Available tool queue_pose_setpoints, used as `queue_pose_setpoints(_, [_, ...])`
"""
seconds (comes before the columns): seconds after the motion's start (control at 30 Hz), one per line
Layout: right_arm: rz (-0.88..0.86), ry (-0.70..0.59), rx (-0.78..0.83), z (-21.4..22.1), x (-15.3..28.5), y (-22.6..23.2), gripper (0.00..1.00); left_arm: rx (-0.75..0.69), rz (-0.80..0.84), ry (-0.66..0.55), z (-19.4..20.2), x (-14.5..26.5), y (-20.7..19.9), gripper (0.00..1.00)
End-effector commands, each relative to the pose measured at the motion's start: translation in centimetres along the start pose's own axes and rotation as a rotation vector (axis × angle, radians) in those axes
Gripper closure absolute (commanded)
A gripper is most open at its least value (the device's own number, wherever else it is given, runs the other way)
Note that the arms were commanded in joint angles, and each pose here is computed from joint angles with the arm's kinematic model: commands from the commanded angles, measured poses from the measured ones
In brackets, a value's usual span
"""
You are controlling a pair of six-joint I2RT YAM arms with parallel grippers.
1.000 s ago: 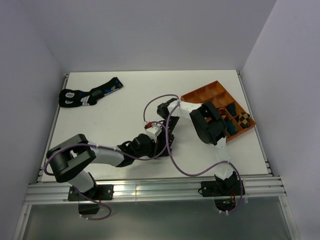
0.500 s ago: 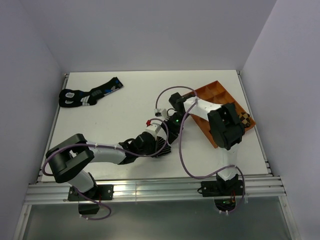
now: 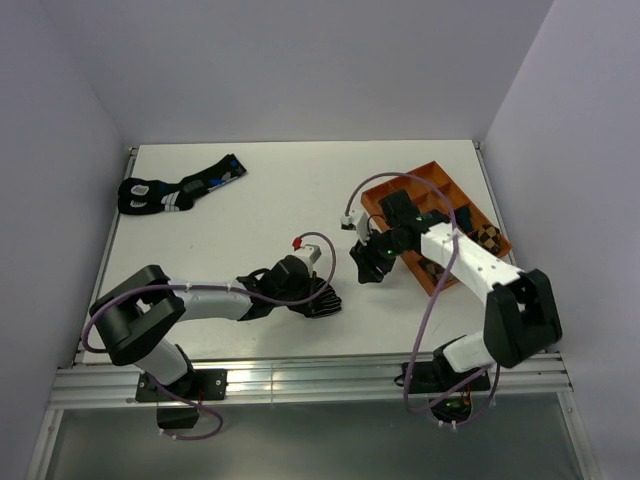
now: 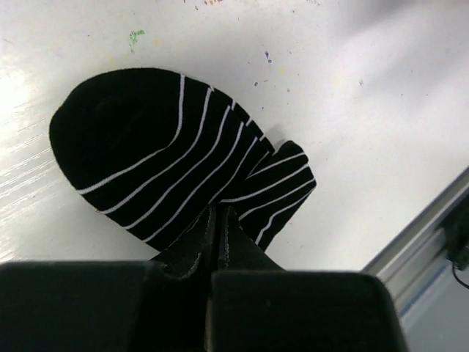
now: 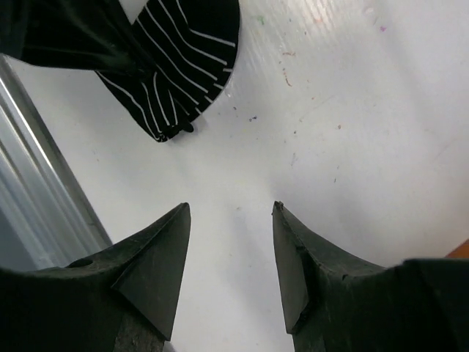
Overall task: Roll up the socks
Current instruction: Roll the sock at the center of the board.
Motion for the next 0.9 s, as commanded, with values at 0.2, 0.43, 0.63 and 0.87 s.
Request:
queue_pose_setpoints(0.2, [0.049, -0.187, 0.401, -0.8, 2.3, 1.6, 0.40, 0.188, 0.173, 0.348, 7.1, 0.7, 0.5, 1.00])
queue_pose_setpoints(0.43, [-0.018, -0.183, 0.593, 0.3, 0.5, 4.3, 0.40, 0.340, 0.272, 0.433, 8.2, -0.3, 1.3, 1.00])
queue_pose_setpoints(0.63, [-0.029, -0.150, 0.714, 2.3, -2.8, 6.3, 0.39, 0.394, 0.318, 0.474, 8.1, -0.6, 1.2, 1.00])
queue_pose_setpoints(0.87, [-0.036, -0.102, 0.778, 3.4, -5.5, 7.2, 0.41, 0.430, 0.336, 0.491, 7.6, -0.4, 1.4, 1.00])
Point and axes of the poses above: each gripper's point midway between its finger pads, its own x axis back along the fingers, its own y axis along the line the jaws close on, z = x × y, the point moved 1 cm from there along x, back along the fingers, and after that the axes turned 11 degrees about -x, right-handed, at the moved point
